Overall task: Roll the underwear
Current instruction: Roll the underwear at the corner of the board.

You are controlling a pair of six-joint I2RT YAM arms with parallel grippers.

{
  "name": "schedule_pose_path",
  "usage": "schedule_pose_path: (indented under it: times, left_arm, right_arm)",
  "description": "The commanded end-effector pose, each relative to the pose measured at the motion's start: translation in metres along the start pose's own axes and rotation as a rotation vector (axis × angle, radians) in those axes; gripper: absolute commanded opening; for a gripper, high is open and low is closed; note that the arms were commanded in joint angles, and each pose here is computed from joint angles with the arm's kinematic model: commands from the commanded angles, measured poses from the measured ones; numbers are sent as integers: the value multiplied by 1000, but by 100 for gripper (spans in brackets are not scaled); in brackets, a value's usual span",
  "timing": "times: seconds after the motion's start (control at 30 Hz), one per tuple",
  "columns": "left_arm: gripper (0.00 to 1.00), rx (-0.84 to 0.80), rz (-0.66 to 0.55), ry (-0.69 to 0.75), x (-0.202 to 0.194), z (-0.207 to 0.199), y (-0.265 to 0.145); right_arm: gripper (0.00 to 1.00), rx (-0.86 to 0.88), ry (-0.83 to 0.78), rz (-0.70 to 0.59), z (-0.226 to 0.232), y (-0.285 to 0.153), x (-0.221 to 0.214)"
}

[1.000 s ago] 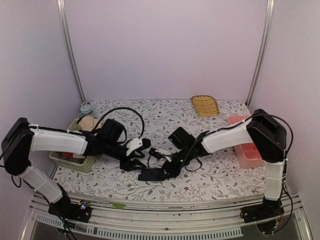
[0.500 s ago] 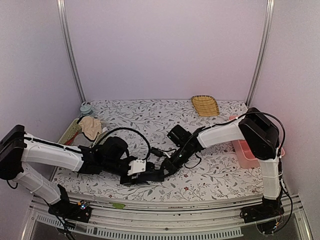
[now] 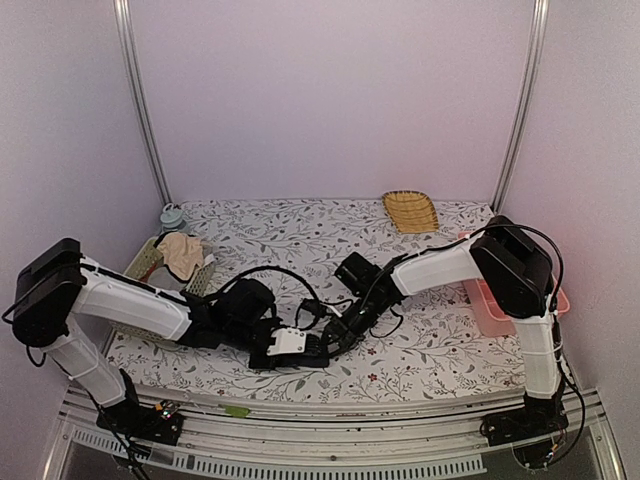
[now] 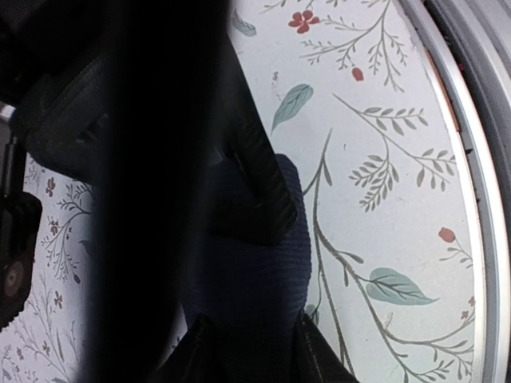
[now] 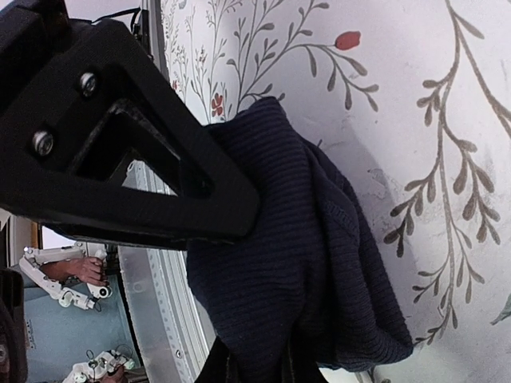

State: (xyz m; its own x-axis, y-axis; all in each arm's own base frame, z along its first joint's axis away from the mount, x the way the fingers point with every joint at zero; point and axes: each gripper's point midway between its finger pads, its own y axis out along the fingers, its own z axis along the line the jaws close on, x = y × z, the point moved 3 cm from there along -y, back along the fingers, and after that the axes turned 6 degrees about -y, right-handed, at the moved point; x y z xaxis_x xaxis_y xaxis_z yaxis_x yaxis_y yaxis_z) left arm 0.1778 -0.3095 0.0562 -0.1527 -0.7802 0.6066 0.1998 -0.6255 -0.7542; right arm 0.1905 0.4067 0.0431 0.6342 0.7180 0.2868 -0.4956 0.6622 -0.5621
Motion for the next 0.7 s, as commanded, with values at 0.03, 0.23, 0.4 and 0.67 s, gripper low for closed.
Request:
schedule_pose_path:
  times: [0.03,0.23,0.4,0.67]
  left_arm:
    - [19,-93,87,11,-10,-14,9]
    - [6,-180,144,-57,-19,-27,8]
    - [5,-252,161,-116,-22,-33,8]
    - [4,-371,193,-225,-24,-29,15]
  right_arm:
    - [0,-107,152,100,-28,7,-39]
    - [34,-209,24,-143,-20,-40,-13]
    - [55,-372,-116,-411,7,-97,-3]
    - [66,-556,-317,-424,48,-93,-34]
